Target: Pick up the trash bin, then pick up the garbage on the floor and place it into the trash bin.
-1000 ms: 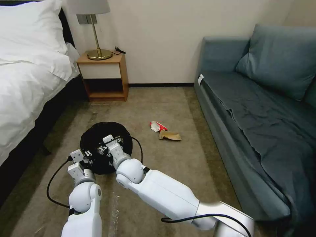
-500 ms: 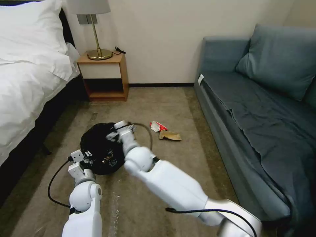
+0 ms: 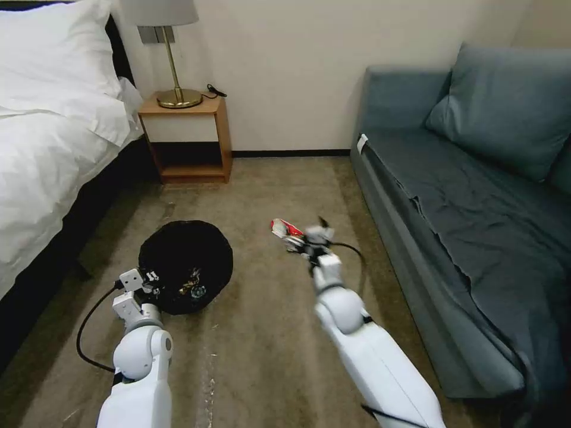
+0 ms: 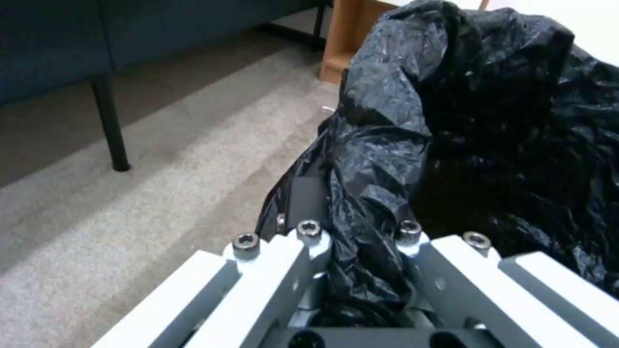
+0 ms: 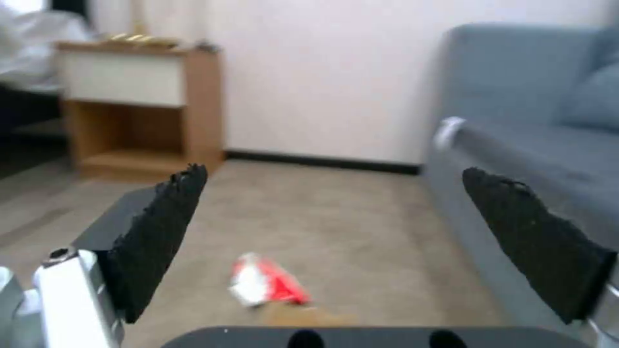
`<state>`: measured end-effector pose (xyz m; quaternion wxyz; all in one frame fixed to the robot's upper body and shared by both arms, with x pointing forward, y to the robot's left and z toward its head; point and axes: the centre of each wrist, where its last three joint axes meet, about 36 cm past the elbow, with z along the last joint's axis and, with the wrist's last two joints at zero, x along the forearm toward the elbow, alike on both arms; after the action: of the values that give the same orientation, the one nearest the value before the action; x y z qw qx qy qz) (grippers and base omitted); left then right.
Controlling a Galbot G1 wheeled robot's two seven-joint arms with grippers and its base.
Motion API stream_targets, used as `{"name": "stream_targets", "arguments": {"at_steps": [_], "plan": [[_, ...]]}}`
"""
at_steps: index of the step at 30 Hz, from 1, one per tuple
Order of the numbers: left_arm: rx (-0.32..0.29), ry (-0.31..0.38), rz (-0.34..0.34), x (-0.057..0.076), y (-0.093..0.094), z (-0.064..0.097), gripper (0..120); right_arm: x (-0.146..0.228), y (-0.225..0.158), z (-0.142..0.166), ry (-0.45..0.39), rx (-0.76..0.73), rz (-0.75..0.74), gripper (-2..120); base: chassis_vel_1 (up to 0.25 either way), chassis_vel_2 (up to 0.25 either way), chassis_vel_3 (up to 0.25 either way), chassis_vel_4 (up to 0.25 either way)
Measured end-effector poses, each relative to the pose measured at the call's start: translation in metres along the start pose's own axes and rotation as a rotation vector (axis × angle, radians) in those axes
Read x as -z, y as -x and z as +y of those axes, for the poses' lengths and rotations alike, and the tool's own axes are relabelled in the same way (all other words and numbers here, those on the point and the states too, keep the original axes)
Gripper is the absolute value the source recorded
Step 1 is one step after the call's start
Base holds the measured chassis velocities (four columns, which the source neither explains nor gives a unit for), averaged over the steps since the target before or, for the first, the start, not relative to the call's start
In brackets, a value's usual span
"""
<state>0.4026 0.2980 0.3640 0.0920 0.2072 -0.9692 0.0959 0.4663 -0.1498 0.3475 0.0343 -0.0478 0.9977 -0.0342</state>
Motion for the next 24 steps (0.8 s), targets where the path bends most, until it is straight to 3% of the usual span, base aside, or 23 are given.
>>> {"name": "stream_targets", "arguments": {"at_steps": [3, 8, 17, 24], "plan": [[-0.031, 0.004, 0.003, 0.002, -0.003, 0.000, 4, -0.026, -0.021, -0.034, -0.033, -0.067, -0.050, 100, 0.000, 0.000, 0.000, 0.000], [-0.064, 0.013, 0.012, 0.003, -0.005, -0.001, 4, -0.034, -0.030, -0.049, -0.032, -0.109, -0.060, 100, 0.000, 0.000, 0.000, 0.000], [-0.143, 0.019, 0.030, 0.006, -0.009, 0.000, 4, -0.035, -0.032, -0.056, -0.030, -0.124, -0.070, 100, 0.000, 0.000, 0.000, 0.000], [-0.141, 0.032, 0.029, 0.008, -0.008, 0.010, 4, -0.038, -0.033, -0.056, -0.021, -0.116, -0.065, 100, 0.000, 0.000, 0.000, 0.000]]}}
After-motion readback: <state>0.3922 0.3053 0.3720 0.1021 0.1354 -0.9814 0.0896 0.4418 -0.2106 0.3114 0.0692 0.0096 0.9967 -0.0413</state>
